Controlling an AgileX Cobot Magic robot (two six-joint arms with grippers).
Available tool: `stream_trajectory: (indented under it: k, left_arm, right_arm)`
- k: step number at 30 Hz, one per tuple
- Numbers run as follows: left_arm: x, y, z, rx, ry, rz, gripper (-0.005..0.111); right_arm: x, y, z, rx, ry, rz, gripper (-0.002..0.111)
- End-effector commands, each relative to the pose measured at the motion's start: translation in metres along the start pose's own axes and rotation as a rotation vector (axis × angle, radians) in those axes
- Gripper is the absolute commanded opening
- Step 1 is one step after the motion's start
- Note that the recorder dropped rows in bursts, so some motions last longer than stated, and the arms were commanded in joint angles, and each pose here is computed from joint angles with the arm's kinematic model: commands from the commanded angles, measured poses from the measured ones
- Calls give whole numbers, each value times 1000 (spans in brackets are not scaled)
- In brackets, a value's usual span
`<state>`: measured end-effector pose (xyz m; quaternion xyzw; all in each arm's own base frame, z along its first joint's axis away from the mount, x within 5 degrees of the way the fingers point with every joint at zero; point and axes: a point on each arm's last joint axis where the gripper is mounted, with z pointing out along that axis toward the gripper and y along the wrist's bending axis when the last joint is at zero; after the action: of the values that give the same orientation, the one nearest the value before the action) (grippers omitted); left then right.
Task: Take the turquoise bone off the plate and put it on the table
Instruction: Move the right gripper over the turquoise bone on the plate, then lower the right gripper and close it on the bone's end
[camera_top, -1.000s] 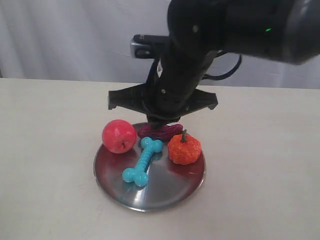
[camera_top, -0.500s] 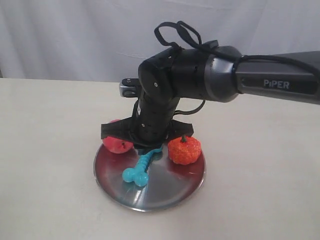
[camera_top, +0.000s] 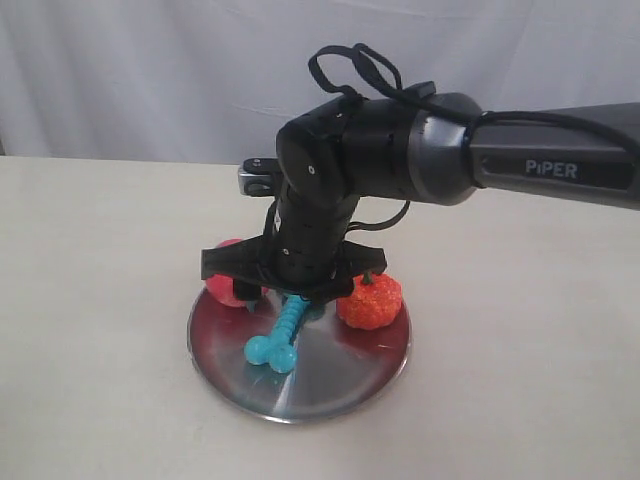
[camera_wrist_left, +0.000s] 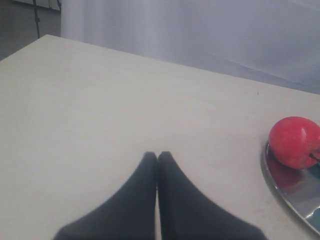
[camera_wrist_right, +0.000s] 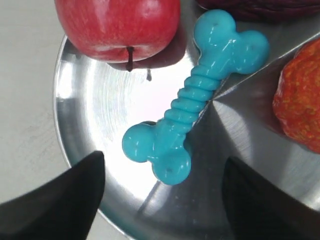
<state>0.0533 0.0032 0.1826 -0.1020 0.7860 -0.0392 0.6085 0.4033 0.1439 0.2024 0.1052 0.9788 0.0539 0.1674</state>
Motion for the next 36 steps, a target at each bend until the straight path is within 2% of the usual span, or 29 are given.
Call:
stream_trajectory:
  k: [1,15,36]
  left_arm:
    - [0,0,0,7,-3,-4,0]
    - [0,0,0,7,-3,-4,0]
    - [0,0,0,7,-3,-4,0]
  right_arm:
    - [-2,1,0,-11,-11,13,64]
    - [-9,-6,33,81,-102,89,64]
    - [-7,-9,78,101,-128,91,64]
